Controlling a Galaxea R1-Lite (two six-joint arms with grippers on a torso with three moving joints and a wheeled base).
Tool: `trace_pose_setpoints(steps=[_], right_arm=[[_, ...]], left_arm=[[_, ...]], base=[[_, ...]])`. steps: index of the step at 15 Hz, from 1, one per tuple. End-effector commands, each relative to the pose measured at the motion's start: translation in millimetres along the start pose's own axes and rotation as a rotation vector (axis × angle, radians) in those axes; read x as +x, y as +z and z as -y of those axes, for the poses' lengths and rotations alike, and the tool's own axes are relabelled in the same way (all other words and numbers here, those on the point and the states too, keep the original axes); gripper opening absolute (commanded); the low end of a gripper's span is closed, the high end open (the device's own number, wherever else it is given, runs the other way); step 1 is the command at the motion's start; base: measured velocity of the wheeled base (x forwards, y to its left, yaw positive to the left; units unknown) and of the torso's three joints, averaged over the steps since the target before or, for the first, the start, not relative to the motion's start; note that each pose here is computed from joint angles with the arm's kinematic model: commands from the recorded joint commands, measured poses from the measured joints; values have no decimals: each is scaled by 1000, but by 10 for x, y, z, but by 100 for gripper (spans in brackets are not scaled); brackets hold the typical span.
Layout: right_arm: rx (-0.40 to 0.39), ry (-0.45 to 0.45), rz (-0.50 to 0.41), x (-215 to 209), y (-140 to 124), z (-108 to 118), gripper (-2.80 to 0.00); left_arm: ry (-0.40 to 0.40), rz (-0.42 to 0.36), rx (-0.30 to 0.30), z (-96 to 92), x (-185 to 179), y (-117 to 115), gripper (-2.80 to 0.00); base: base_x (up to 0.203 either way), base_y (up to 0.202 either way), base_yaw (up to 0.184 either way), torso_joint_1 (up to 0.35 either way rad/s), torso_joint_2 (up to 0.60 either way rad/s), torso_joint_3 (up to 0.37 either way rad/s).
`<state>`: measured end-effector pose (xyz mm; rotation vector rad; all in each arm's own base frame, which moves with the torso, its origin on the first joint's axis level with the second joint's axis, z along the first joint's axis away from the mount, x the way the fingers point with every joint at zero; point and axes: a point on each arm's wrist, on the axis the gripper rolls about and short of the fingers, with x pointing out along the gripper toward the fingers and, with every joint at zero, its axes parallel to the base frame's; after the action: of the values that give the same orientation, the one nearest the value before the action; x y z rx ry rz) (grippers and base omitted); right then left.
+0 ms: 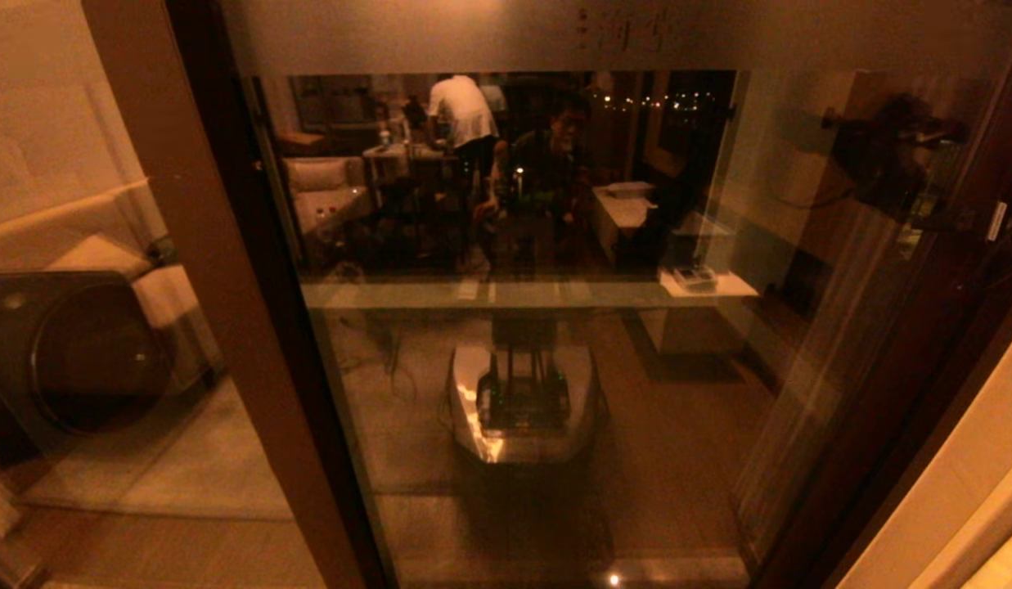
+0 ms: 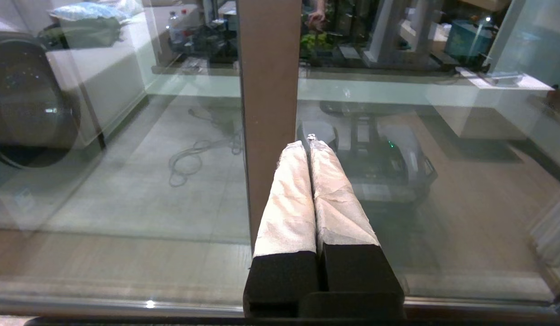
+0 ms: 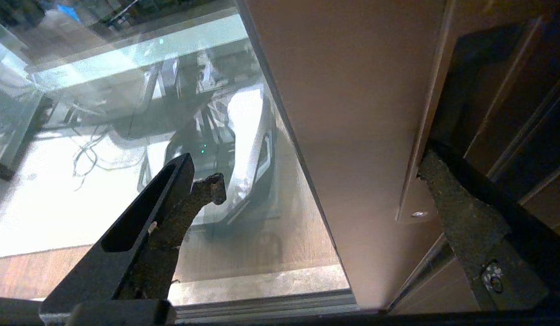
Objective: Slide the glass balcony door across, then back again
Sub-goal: Open the slid door
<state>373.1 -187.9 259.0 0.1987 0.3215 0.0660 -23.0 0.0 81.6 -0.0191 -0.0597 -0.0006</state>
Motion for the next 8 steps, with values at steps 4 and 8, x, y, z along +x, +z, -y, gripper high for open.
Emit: trace_pose_setpoints(steps=[4,8], right_arm=[[-1,15,-3,-14,1,-41,0],[-4,20,-2,-41,7,-80,0]], left_arm=[[1,-21,-1,-1,13,-60,-280],[1,-21,-1,-1,13,-60,-280]], base=[[0,0,0,0,0,0],[0,0,0,0,0,0]])
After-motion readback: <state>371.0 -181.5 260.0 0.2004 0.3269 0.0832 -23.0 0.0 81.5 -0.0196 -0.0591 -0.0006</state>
